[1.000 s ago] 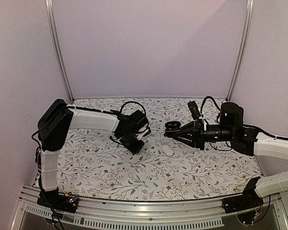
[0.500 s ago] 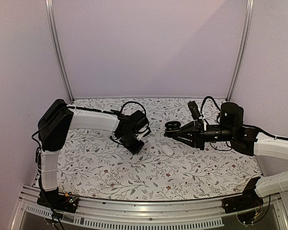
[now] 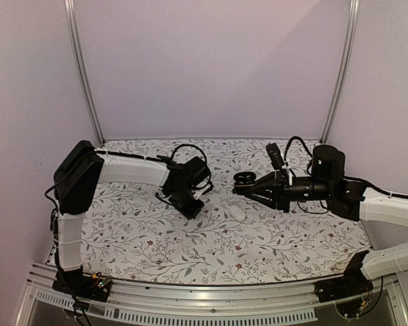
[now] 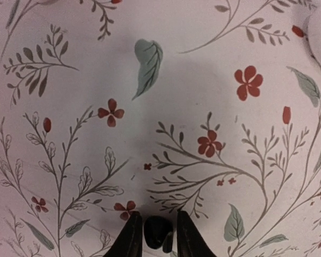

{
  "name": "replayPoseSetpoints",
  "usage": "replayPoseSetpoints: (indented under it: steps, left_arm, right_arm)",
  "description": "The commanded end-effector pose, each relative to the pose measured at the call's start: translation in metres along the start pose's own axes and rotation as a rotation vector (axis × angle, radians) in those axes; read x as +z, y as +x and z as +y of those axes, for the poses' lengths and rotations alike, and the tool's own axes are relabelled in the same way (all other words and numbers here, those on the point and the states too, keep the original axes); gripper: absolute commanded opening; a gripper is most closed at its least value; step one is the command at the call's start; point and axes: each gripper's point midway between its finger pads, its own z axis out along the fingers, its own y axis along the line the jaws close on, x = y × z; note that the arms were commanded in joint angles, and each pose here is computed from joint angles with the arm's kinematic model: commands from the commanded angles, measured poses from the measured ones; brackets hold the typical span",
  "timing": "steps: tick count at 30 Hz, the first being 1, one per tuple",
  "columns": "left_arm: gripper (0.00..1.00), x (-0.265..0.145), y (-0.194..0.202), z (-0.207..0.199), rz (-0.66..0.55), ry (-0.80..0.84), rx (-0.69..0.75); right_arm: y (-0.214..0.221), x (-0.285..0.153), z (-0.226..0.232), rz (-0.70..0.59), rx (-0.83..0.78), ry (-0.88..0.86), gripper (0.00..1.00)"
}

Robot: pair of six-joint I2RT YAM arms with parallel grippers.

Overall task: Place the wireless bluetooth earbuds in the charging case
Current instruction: Pick up the left earbud from the center of the board.

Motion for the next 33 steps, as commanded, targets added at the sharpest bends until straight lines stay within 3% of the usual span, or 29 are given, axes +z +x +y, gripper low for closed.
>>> replayPoseSetpoints:
  steps: [1, 9, 14, 27, 33]
  left_arm:
    - [0.21, 0.010, 0.023, -0.005, 0.089, -0.011, 0.027]
    - [0.15, 0.009, 0.016, -0.003, 0.067, -0.016, 0.024]
    - [0.12, -0.004, 0.003, 0.004, -0.021, -0.004, -0.016]
    - [0.11, -0.074, -0.039, 0.034, -0.361, 0.019, -0.153]
    - [0.11, -0.132, -0.056, 0.038, -0.598, 0.056, -0.195]
  right_arm:
    - [-0.003, -0.004, -0.001, -0.015, -0.017, 0.015, 0.15]
    - [-0.003, -0.005, -0.002, -0.015, -0.015, 0.018, 0.15]
    - [-0.004, -0.005, -0.003, -0.022, -0.017, 0.027, 0.14]
    - [-0.018, -0.008, -0.009, -0.072, -0.041, 0.076, 0.14]
    - [-0.025, -0.009, -0.014, -0.115, -0.047, 0.106, 0.13]
